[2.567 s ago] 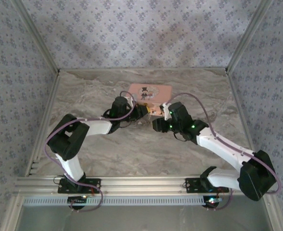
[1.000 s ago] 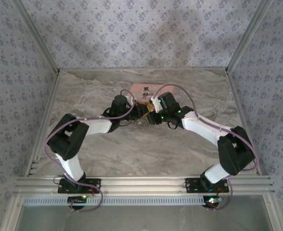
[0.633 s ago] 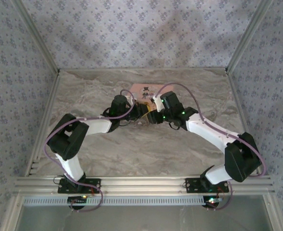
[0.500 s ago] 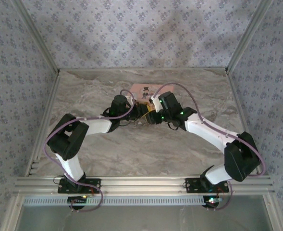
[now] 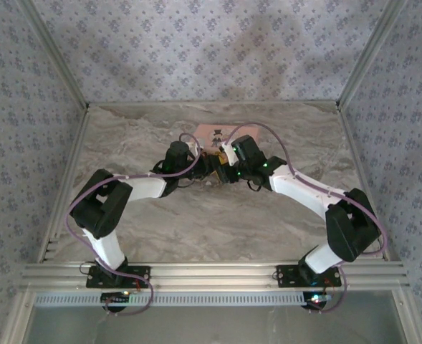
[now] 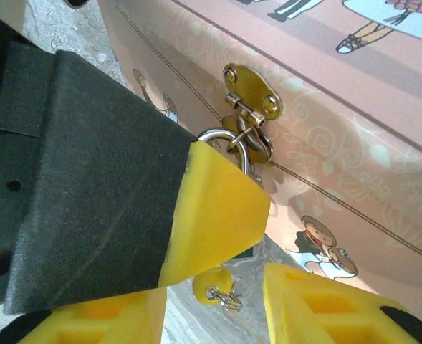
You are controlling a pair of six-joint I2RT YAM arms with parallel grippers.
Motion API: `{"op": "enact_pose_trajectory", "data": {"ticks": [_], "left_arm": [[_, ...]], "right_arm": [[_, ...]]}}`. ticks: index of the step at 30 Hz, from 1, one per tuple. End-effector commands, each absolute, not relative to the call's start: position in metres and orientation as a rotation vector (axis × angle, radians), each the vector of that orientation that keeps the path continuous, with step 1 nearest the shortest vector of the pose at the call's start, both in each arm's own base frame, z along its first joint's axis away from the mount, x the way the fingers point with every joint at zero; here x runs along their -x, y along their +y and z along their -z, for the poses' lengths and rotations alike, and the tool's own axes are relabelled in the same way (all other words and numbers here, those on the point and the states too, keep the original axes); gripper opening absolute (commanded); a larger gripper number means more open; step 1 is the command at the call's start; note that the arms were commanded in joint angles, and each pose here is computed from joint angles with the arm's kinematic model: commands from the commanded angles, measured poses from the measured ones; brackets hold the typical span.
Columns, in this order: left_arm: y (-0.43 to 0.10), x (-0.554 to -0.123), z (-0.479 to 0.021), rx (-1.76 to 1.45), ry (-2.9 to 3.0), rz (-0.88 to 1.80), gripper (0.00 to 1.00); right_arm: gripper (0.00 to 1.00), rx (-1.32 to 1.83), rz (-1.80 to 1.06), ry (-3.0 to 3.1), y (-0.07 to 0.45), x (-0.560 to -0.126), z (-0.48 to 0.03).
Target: Unlock a padlock with a key
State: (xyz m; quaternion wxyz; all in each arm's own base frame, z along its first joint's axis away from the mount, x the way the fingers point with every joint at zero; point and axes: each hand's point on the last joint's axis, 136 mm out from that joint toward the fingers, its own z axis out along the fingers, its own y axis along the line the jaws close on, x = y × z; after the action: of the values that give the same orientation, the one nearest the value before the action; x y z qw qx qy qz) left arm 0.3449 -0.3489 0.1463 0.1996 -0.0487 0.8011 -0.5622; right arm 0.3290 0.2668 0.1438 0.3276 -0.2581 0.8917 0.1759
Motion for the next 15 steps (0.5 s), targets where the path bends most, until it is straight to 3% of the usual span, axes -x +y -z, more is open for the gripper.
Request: {"op": "enact_pose_trajectory", "data": {"ticks": [1,9,13,15], "left_arm": [[-0.3555,-0.3475,-0.1804,0.073,2.134,1.660,0.00],[-0.3561,-0.3471,-0.1831,0.067,2.125,1.668,0.00],[-0.3552,-0.3477,-0.1825,0.069,2.126,1.666,0.00],[-0.3544,-0.3481,-0.1819,0.071,2.126,1.665,0.00]], "right_arm": [[0.40,0.687,-0.428,2.324,0.2699,-0.3359,-0.1488],[0.38,0.690,-0.424,2.332,0.2699,-0.3370,-0.1442],[0.07,0.691,-0.446,2.333,0.2706,-0.3369,-0.1454],[0.00,0.696,-0.466,2.334,0.2711,-0.3359,-0.1458]]}}
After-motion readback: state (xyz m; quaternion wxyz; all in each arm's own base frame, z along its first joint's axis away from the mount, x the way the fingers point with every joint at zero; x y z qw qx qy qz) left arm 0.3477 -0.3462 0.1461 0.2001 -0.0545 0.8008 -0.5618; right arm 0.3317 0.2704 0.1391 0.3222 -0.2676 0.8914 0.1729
